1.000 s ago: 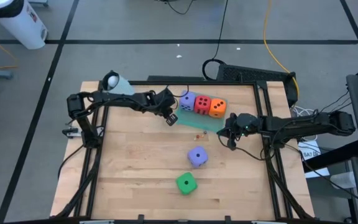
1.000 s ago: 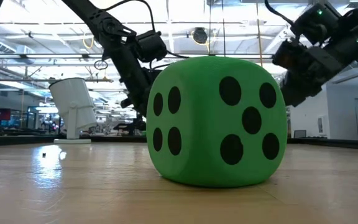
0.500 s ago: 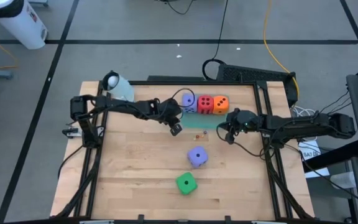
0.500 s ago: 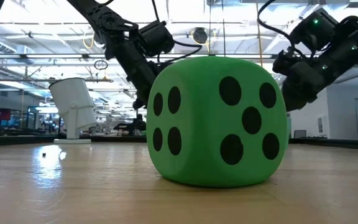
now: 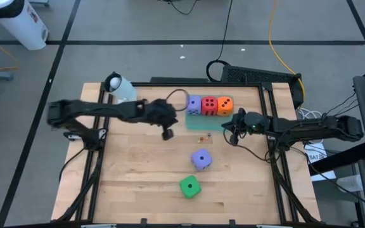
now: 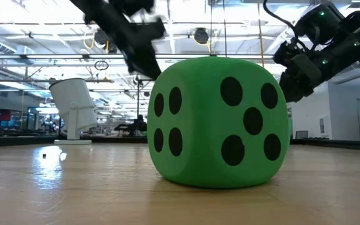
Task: Pick & Place Dice
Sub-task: Put the big violet dice into the transparent blue bin
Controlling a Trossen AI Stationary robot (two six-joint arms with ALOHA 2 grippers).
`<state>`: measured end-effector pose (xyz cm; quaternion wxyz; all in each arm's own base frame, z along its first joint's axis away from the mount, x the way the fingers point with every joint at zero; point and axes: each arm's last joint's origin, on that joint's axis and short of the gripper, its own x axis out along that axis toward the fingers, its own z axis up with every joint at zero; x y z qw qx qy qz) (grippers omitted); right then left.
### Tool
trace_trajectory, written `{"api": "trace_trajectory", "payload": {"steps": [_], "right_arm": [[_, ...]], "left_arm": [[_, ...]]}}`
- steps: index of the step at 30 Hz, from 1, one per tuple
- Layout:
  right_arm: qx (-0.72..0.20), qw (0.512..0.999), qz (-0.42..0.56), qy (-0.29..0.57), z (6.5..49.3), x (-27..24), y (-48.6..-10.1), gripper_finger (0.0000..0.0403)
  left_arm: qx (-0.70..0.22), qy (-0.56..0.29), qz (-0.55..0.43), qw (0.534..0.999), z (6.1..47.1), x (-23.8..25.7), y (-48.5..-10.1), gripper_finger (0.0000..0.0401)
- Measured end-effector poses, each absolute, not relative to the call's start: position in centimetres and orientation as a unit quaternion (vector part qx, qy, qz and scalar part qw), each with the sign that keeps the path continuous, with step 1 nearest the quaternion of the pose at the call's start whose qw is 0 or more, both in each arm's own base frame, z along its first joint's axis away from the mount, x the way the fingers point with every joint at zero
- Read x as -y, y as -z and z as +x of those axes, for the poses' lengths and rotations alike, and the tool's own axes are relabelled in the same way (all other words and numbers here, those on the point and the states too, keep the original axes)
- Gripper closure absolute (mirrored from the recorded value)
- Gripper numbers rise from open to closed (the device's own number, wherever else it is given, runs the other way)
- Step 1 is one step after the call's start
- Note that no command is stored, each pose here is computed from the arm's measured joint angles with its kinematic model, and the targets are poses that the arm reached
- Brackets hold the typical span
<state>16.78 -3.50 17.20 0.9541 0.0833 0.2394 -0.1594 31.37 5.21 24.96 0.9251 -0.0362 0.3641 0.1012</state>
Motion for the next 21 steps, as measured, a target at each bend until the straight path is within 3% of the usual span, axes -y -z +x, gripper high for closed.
{"api": "trace_trajectory", "payload": {"steps": [7,14,21], "right_arm": [[-0.231,0.960,0.074,0.136,16.8,2.7,-17.5,0.0403],[-0.215,0.966,0.069,0.126,17.1,2.4,-17.8,0.0403],[-0.126,0.984,0.052,0.116,17.7,2.5,-19.5,0.0403]], "left_arm": [[-0.223,-0.064,-0.043,0.972,24.2,-2.1,-26.8,0.0399],[-0.130,-0.116,-0.078,0.982,16.4,-1.5,-26.6,0.0399],[-0.017,-0.034,-0.082,0.996,13.5,-1.4,-26.7,0.0400]]}}
